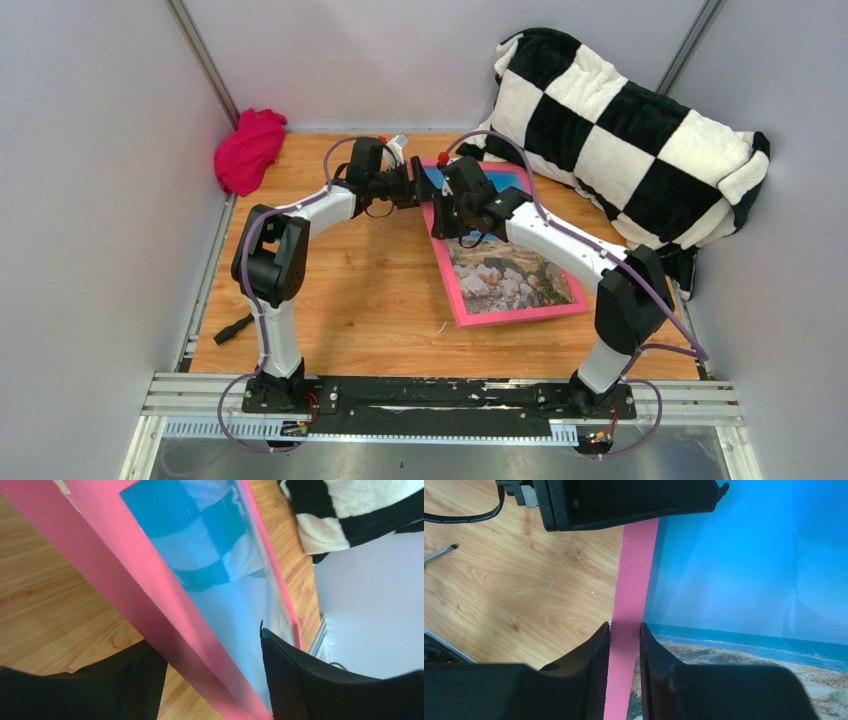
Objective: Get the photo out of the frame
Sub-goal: Turn over the photo frame at the center of the board.
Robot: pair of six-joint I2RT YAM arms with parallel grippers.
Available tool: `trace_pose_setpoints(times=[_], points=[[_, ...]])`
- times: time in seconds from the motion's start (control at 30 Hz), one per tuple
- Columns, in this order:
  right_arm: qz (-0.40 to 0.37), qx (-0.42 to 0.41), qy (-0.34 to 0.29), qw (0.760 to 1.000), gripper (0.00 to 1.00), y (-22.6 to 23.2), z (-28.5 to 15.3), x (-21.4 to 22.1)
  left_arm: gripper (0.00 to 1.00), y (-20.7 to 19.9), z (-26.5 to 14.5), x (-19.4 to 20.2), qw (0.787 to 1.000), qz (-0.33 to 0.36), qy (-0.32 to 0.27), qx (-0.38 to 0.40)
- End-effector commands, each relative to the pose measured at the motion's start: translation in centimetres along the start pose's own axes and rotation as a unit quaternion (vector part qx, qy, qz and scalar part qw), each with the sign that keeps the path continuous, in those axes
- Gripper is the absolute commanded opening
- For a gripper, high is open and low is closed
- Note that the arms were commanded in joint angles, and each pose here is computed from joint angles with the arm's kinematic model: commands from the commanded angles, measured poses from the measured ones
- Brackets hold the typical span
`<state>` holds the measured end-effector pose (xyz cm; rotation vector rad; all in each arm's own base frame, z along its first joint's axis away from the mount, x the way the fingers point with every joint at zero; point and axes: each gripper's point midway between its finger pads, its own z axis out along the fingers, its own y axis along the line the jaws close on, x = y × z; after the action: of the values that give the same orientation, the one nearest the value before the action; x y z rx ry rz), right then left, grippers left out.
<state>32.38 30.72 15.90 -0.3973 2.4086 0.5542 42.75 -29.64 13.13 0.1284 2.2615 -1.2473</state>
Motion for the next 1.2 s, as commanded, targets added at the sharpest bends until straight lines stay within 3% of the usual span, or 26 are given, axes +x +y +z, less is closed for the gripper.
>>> trace_pose_setpoints(times=[0.0, 0.23, 0.47, 0.83, 1.03, 1.17], points=[[0.014, -0.041, -0.046, 0.998, 0.0, 1.1, -1.7, -3.2, 0.67, -1.9, 0.0, -1.0, 0.999, -0.011, -0.011, 0.032], [0.019, -0.041, -0.063, 0.997, 0.0, 0.7, -2.4, -4.6, 0.66, -4.6, -1.5, -1.9, 0.998, -0.029, -0.026, 0.056], [0.013, -0.044, -0.086, 0.995, 0.0, 0.9, -3.6, -6.4, 0.49, -7.3, -3.2, -3.4, 0.995, -0.033, -0.052, 0.076], [0.003, -0.076, -0.094, 0.993, 0.0, 2.5, -4.8, -7.8, 0.42, -9.9, -4.4, -5.1, 0.992, -0.037, -0.069, 0.097], [-0.011, -0.065, -0.107, 0.992, 0.0, 2.2, -5.4, -8.3, 0.27, -10.0, -5.2, -5.9, 0.99, -0.061, -0.098, 0.08], [-0.032, -0.04, -0.122, 0.991, 0.13, 1.2, -5.8, -8.8, 0.2, -10.1, -5.6, -6.1, 0.989, -0.065, -0.108, 0.075]])
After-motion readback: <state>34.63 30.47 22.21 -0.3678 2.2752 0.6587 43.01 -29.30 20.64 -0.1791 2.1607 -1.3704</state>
